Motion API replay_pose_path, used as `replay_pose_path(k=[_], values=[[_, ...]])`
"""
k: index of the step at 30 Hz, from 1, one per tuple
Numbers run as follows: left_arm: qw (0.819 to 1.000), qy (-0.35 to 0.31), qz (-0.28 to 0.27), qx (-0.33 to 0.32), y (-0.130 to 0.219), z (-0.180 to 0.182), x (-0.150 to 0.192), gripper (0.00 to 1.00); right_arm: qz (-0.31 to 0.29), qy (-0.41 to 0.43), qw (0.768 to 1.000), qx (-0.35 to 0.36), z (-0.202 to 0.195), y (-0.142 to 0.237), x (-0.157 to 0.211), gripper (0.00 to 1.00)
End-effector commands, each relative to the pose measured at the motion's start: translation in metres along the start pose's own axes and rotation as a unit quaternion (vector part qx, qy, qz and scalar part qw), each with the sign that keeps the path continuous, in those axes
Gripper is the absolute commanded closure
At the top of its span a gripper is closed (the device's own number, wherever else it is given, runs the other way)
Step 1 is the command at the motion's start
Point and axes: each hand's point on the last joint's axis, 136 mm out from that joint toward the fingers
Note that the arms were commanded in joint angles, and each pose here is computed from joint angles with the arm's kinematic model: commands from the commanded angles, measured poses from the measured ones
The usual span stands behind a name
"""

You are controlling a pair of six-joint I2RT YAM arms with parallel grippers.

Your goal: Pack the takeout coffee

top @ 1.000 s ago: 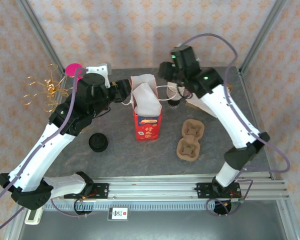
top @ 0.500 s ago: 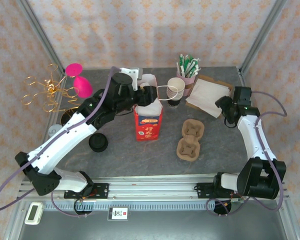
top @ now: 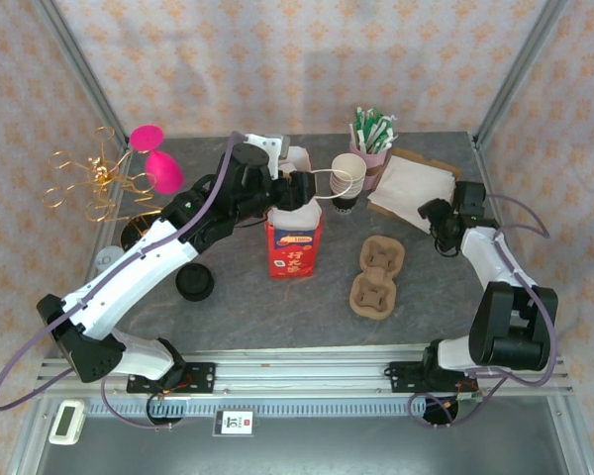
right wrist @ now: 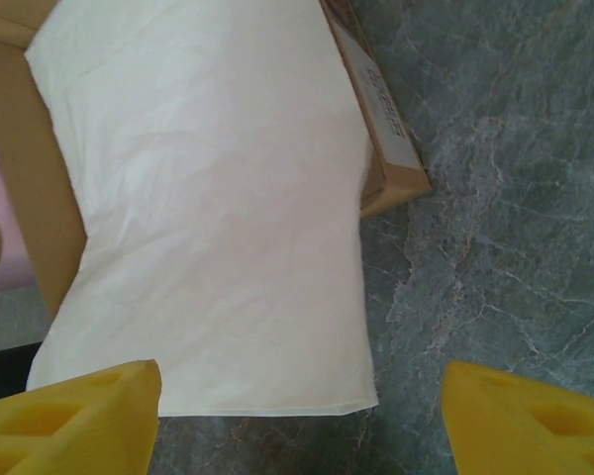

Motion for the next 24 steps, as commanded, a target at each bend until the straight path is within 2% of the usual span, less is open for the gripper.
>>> replay_pose_path(k=[1,4,8,10,17,20,24], values=[[1.000,-0.014,-0.016,0.001,0.004,-0.004,-0.009,0.36,0.015,-0.017,1.000,-0.008,0.000,-0.017,0.001,0.27],[1.000,-0.014,-0.017,0.001,0.004,-0.004,-0.011,0.36,0.012,-0.016,1.000,-0.012,0.006,-0.022,-0.006,0.29],[1.000,-0.014,-0.020,-0.002,0.004,-0.004,-0.012,0.35,0.006,-0.024,0.999,-0.028,0.015,-0.025,-0.014,0.40],[1.000,-0.016,-0.020,-0.007,0.004,-0.002,-0.013,0.35,0.002,-0.026,0.999,-0.037,0.021,-0.025,-0.018,0.52],[0.999,-0.018,-0.025,-0.009,0.003,-0.002,-0.015,0.35,-0.024,-0.017,0.998,-0.062,0.035,-0.009,-0.030,0.85],[0.999,-0.023,-0.028,-0.012,0.004,-0.002,-0.018,0.35,-0.032,0.004,0.995,-0.091,0.052,0.004,-0.038,0.98],[0.998,-0.044,-0.034,-0.015,0.009,-0.004,-0.026,0.34,-0.048,0.032,0.990,-0.130,0.082,0.034,-0.051,1.00]])
Point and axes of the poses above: each hand's point on the last joint's axis, 136 mm out from that joint toward the fingers, its own y axis back along the fingers, its own z axis along the line the jaws close on, x = y × z, and after that the axes turned 4 degrees about y, right-handed
